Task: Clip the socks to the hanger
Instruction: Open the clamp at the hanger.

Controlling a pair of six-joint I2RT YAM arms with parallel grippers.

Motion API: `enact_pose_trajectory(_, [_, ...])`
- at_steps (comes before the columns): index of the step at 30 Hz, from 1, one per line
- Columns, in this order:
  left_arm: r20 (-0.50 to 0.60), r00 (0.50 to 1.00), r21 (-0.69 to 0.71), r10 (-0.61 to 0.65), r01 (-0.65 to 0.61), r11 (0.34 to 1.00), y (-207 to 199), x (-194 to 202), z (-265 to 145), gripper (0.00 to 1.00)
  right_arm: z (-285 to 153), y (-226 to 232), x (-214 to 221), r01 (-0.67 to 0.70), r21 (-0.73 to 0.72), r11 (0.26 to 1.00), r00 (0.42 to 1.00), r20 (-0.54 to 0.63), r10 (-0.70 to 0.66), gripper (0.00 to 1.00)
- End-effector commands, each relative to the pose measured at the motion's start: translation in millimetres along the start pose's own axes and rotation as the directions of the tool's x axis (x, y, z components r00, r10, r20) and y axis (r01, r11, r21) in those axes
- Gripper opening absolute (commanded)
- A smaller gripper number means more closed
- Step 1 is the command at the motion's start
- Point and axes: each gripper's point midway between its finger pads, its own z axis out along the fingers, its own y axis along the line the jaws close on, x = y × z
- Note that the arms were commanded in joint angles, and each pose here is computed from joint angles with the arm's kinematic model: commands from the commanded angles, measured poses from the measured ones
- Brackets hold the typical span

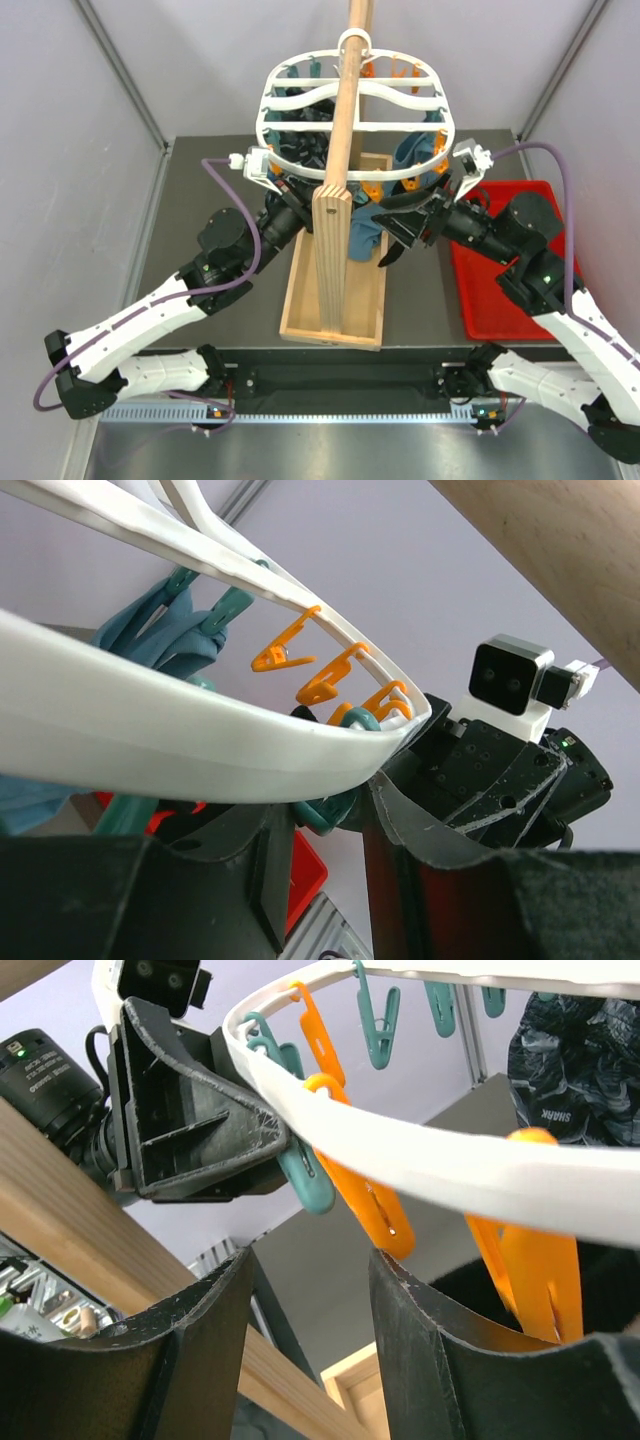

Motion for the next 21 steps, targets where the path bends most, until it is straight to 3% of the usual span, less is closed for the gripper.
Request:
enact_pose_trajectory(1, [0.033,0.999,0.049,-0.019,0.018,0.999,-14.9,-12.7,0.0,0.0,-14.7,-0.3,-3.3,0.024,0.035,0.999,1.0,-0.001,-0.024,0.5])
enact_pose_trajectory(5, [0.017,1.0,0.054,-0.014,0.013,0.998,-15.0,-8.9,0.2,0.0,-23.4,1.3,-1.8,0.026,0.054,0.998,0.999,-0.031,-0.024,0.5])
enact_pose_trajectory(12, [-0.015,0.999,0.083,-0.043,0.044,0.996,-21.6,-2.7,3.2,0.0,-9.2,39.1,-9.8,-0.016,-0.152,0.988,0.996,-0.088,0.002,0.54])
enact_pose_trajectory(21, [-0.012,0.998,0.095,-0.06,0.061,0.994,-26.2,-5.8,0.7,0.0,10.2,21.2,-4.5,-0.031,-0.096,0.995,0.993,-0.119,0.02,0.58])
